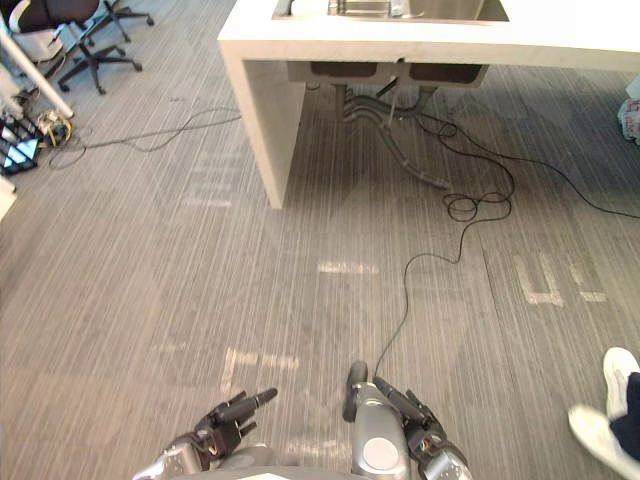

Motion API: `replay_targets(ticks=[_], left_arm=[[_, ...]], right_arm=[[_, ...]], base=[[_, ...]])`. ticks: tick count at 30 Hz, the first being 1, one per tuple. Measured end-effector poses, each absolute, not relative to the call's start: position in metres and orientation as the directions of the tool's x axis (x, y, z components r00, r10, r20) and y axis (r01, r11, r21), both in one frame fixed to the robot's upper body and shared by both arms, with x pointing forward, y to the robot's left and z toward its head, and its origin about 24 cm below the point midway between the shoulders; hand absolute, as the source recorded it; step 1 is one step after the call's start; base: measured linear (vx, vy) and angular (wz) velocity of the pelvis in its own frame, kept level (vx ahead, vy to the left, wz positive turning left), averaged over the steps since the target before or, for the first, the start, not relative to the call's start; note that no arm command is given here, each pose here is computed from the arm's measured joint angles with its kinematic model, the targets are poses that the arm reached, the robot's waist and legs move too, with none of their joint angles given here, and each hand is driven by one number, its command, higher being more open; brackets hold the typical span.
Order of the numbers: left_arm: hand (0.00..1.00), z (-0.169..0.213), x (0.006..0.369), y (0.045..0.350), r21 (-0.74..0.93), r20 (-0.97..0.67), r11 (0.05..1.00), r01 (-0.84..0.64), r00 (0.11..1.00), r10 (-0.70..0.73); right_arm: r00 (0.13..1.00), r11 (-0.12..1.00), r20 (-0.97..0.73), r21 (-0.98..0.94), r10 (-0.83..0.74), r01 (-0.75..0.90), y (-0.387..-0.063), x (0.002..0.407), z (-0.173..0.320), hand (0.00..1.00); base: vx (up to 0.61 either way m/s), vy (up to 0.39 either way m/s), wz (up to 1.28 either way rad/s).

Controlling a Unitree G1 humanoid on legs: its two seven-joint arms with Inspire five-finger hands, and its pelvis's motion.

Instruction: Walk over to the sink, pick up the cup, carry it to the dishwasher, place the cup inside the dishwasher, then close the dishwasher door

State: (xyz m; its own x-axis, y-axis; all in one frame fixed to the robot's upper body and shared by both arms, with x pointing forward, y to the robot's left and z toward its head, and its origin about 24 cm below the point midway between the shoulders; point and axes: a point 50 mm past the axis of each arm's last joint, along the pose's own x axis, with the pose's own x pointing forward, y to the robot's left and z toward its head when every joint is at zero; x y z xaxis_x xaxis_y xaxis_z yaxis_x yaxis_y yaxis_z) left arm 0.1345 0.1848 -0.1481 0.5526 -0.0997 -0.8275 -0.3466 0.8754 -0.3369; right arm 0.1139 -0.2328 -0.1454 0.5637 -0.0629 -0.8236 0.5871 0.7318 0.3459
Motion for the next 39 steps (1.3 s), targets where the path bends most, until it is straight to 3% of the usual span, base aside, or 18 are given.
replay_targets(ticks=[9, 15, 22, 29, 32, 35, 39], left_arm=[[1.0, -0.128, 0.174, 0.169, -0.467, -0.666, 0.837, -0.284, 0.736, -0.121], [1.0, -0.128, 0.175, 0.168, -0.468, -0.661, 0.828, -0.31, 0.745, -0.095], [1.0, -0.126, 0.174, 0.184, -0.453, -0.674, 0.78, -0.431, 0.739, 0.017], [1.0, -0.121, 0.17, 0.193, -0.426, -0.656, 0.775, -0.467, 0.749, 0.091], [1.0, -0.115, 0.176, 0.195, -0.406, -0.608, 0.784, -0.47, 0.779, 0.153], [1.0, -0.096, 0.176, 0.213, -0.384, -0.483, 0.746, -0.544, 0.807, 0.34], [1.0, -0.01, 0.207, 0.226, -0.482, -0.056, 0.711, -0.512, 0.828, 0.558]], right_arm=[[0.68, 0.781, -0.721, 0.348, -0.13, 0.518, -0.254, 0.158, -0.124, 1.0], [0.65, 0.768, -0.753, 0.354, -0.103, 0.533, -0.246, 0.151, -0.131, 1.0], [0.522, 0.776, -0.853, 0.313, -0.024, 0.547, -0.229, 0.119, -0.15, 1.0], [0.618, 0.775, -0.783, 0.347, -0.071, 0.528, -0.237, 0.146, -0.138, 1.0], [0.609, 0.758, -0.79, 0.353, -0.072, 0.548, -0.233, 0.137, -0.141, 1.0], [0.541, 0.723, -0.841, 0.36, -0.021, 0.589, -0.213, 0.109, -0.154, 1.0], [0.499, 0.677, -0.863, 0.319, -0.082, 0.663, -0.23, 0.097, -0.154, 1.0]], base=[[0.47, -0.101, -0.22], [0.37, 0.117, -0.37], [0.48, 0.235, -0.25], [0.48, 0.035, 0.32], [0.44, -0.198, 0.86], [0.45, -0.366, 0.83], [0.33, -0.289, 0.25]])
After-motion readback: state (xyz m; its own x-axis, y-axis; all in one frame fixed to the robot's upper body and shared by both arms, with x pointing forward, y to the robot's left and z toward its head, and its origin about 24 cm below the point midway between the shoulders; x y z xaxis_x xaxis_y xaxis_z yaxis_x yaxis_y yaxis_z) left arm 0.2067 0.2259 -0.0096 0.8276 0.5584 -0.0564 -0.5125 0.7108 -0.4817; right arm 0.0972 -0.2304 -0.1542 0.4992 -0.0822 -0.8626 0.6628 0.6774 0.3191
